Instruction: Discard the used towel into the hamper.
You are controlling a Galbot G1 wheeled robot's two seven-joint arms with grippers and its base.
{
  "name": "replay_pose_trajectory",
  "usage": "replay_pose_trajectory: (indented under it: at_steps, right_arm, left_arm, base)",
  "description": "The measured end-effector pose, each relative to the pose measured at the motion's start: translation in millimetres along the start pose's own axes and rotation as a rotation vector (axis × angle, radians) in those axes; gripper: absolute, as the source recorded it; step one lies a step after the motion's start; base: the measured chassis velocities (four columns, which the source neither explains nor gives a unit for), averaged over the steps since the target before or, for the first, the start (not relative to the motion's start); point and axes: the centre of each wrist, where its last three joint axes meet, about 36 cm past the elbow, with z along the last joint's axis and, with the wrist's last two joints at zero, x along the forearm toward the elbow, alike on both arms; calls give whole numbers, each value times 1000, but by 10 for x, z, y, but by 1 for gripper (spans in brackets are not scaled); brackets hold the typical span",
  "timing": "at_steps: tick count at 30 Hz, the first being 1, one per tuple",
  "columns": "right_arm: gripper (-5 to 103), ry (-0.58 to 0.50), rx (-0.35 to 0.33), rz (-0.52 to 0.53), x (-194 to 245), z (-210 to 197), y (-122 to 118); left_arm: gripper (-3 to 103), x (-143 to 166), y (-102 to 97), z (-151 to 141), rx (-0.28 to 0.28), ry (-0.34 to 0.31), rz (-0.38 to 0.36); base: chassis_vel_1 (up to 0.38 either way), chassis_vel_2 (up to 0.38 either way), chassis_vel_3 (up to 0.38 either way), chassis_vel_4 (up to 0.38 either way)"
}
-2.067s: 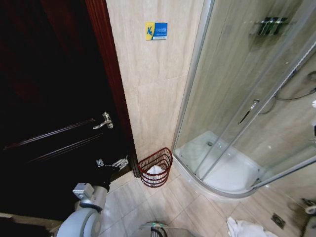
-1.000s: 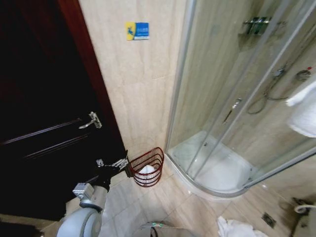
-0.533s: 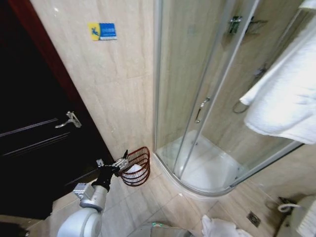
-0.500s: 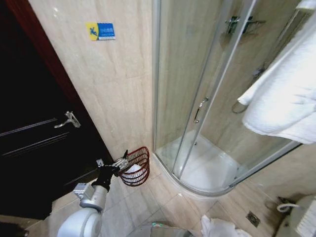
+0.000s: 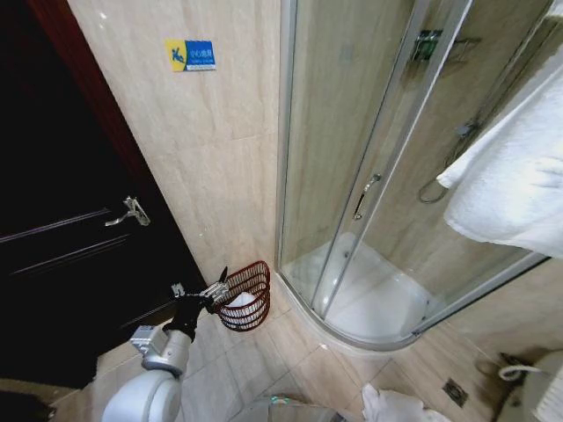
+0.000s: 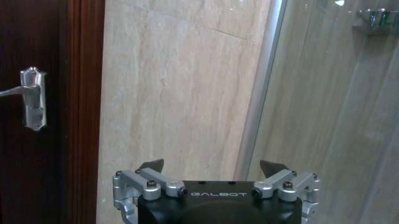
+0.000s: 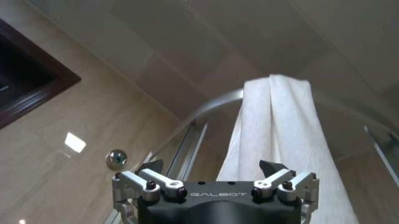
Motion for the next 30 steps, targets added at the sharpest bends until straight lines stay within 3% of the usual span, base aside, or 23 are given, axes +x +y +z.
replay_pose_trajectory:
  at_steps: [8, 16, 22, 30]
  right_arm:
    - [100, -26, 44, -7, -450, -62, -373]
    - [100, -30, 17, 33, -1170, -115, -873]
    - [100, -20, 0, 38, -1418, -52, -957]
    - [100, -70, 9, 119, -1695, -306, -981]
  left_arm:
    - [100, 0, 0, 0, 0, 0, 0]
    - [100, 0, 0, 0, 0, 0, 0]
    - [100, 0, 0, 0, 0, 0, 0]
    - [100, 0, 0, 0, 0, 0, 0]
  base:
    - [0, 0, 0, 0]
    - [0, 0, 0, 0]
    - [0, 0, 0, 0]
    - [0, 0, 0, 0]
